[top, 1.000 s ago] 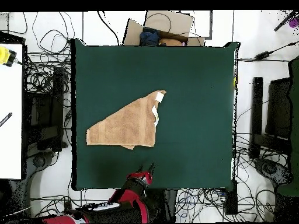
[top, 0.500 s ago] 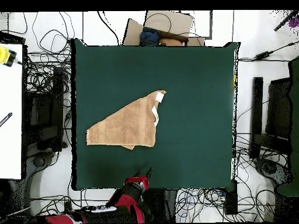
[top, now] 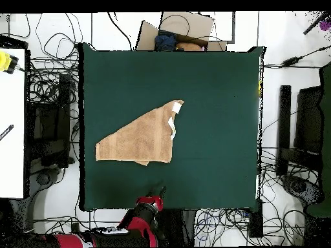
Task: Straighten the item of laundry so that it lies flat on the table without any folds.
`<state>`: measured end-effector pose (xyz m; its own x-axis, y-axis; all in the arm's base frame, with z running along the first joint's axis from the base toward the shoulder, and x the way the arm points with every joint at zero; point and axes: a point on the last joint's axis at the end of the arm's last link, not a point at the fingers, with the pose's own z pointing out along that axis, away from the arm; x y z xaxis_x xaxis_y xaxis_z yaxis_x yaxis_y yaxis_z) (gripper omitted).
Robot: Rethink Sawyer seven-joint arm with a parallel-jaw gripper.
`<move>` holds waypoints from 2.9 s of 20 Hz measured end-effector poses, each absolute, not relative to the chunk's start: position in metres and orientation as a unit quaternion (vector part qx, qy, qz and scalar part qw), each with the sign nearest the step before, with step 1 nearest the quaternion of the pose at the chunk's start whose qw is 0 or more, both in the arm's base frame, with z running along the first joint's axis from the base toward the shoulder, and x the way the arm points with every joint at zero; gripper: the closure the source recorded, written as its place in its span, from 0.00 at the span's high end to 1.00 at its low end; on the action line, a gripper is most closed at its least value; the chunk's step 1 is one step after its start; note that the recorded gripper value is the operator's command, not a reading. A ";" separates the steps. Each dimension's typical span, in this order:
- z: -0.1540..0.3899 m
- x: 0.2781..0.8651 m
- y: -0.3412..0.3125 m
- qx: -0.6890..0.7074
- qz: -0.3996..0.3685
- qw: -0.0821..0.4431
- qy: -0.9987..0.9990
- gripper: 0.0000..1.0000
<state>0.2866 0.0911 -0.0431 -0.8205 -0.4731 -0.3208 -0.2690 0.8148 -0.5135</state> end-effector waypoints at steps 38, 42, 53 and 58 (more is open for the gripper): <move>-0.080 0.298 0.077 -0.183 -0.170 0.348 0.904 1.00; -0.080 0.301 0.075 -0.181 -0.164 0.355 0.902 1.00; -0.081 0.303 0.075 -0.180 -0.164 0.357 0.902 1.00; -0.081 0.304 0.075 -0.180 -0.164 0.358 0.902 1.00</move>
